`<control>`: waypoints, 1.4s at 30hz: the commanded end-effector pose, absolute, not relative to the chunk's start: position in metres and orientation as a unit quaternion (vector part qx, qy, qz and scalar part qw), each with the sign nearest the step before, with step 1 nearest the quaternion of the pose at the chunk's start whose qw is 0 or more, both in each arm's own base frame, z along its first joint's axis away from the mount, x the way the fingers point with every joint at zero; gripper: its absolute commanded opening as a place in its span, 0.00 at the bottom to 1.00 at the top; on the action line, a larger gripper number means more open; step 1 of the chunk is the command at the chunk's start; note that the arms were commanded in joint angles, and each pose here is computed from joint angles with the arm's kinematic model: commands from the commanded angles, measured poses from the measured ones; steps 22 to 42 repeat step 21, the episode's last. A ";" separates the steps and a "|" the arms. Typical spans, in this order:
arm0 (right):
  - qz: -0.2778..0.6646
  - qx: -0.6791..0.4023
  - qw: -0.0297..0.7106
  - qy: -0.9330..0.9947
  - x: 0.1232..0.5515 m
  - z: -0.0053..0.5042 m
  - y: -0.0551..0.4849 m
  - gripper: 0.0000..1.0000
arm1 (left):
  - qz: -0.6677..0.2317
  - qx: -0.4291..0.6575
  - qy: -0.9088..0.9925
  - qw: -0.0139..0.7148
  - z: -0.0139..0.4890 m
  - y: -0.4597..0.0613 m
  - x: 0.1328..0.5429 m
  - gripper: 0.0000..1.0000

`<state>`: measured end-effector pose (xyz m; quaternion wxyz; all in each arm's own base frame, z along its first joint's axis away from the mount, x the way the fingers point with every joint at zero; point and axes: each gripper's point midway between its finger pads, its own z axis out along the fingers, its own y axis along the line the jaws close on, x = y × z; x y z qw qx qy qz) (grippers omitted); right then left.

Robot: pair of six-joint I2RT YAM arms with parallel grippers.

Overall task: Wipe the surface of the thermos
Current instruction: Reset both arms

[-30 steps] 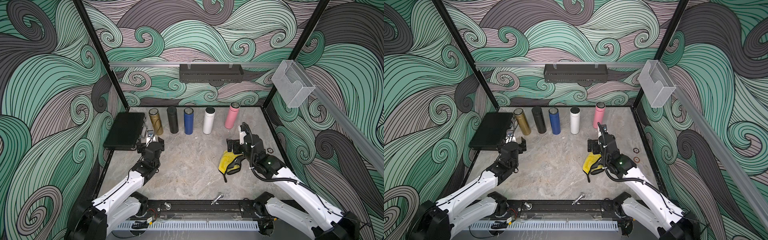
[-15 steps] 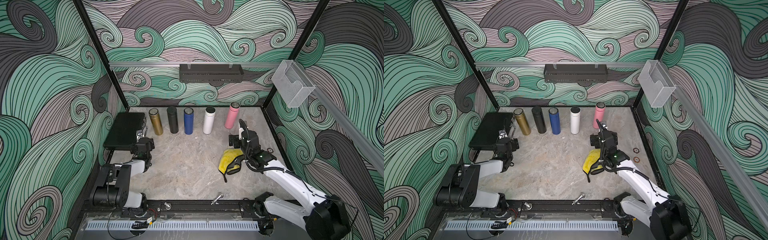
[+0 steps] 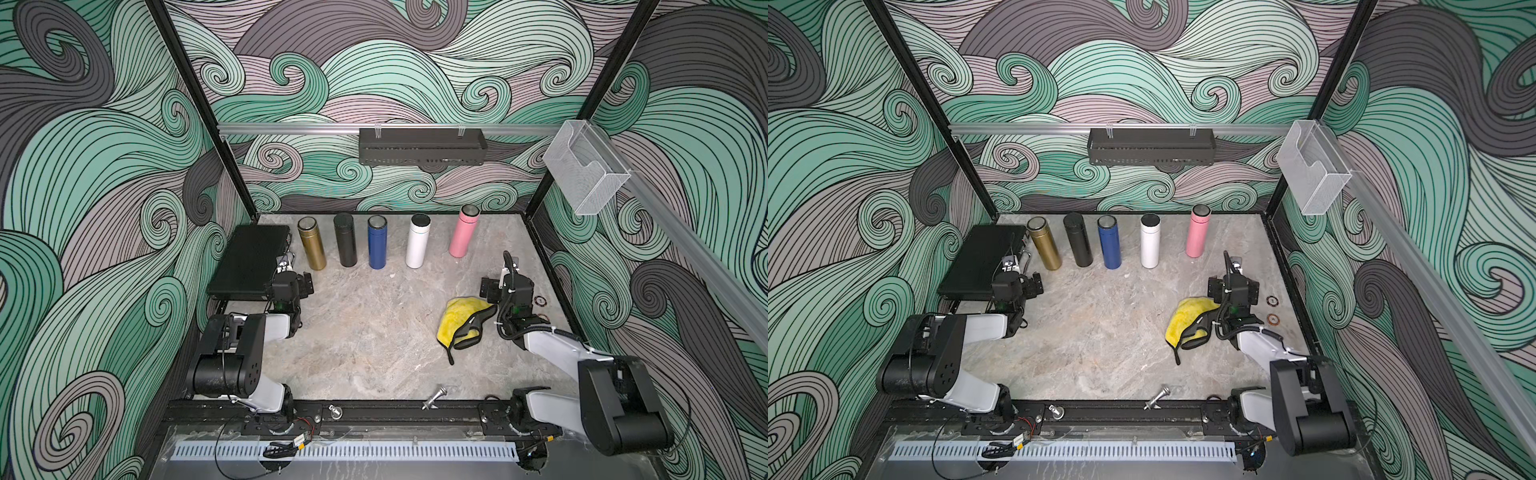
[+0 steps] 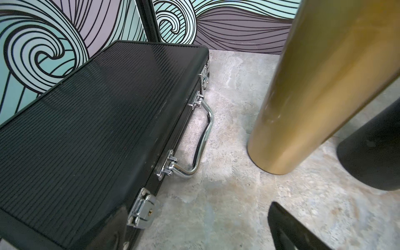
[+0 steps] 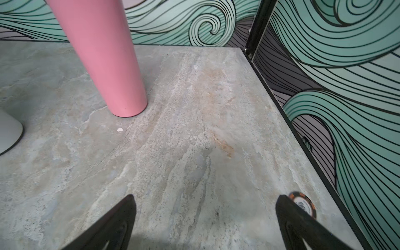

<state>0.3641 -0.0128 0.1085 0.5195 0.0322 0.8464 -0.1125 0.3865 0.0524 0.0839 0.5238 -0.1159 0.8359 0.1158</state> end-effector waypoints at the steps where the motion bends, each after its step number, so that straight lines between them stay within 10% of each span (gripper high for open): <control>1: -0.091 0.018 0.572 0.815 0.382 0.126 -0.004 1.00 | 0.109 -0.115 0.835 0.527 0.088 0.052 0.392 0.99; 42: -0.073 0.037 0.563 0.822 0.395 0.093 -0.015 1.00 | 0.091 -0.114 0.845 0.514 0.083 0.053 0.398 0.99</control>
